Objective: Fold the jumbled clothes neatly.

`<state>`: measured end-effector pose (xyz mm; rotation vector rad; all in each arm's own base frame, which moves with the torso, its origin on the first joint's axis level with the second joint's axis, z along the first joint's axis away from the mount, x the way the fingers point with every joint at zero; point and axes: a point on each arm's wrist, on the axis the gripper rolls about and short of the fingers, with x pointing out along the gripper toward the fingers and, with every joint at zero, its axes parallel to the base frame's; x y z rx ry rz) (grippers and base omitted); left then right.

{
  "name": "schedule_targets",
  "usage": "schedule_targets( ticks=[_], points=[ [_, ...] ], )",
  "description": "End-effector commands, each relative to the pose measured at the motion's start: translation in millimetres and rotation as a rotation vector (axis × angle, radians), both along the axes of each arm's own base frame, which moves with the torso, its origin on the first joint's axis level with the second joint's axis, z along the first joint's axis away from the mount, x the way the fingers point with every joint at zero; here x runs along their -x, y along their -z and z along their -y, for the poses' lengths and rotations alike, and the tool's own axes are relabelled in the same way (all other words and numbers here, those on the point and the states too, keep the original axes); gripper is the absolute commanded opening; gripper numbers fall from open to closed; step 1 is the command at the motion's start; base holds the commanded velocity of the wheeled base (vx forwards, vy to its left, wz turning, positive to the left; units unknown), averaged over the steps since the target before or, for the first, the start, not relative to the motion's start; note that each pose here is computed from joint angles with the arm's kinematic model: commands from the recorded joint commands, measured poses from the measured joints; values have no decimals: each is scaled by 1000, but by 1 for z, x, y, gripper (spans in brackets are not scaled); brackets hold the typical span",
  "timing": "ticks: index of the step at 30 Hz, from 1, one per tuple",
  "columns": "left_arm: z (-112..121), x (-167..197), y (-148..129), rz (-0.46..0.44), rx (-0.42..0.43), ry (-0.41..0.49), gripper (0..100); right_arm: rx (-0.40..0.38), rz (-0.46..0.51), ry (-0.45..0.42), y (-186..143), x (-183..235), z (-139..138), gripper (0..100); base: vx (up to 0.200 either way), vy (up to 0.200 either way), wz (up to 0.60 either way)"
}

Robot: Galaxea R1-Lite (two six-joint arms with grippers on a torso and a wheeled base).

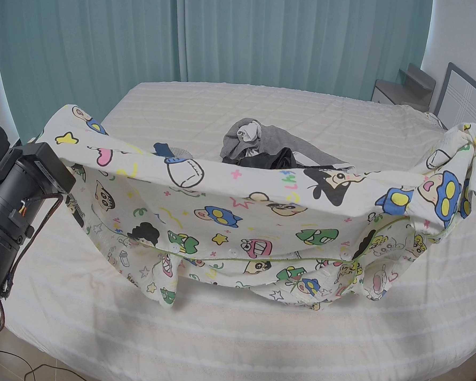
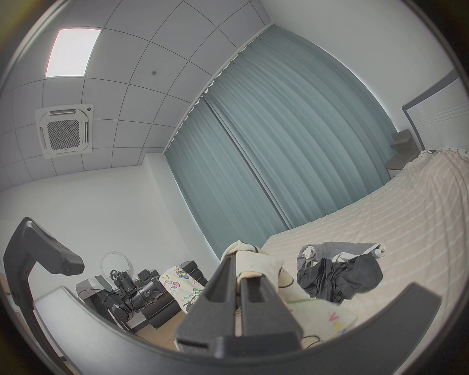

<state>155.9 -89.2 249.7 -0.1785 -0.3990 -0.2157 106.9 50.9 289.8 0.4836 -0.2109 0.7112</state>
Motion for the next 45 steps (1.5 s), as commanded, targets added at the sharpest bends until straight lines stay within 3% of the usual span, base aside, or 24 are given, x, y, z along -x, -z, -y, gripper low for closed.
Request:
schedule_targets(
  ticks=[1, 15, 45],
  points=[
    [-1, 2, 0, 2, 1, 2, 0, 0, -4, -1, 1, -1, 0, 0, -200, 0, 0],
    [-4, 6, 5, -9, -6, 0, 0, -6, 0, -3, 1, 3, 1, 0, -200, 0, 0],
    [-4, 7, 9, -21, -12, 2, 0, -5, -8, -4, 4, 4, 2, 0, 0, -20, 0]
  ],
)
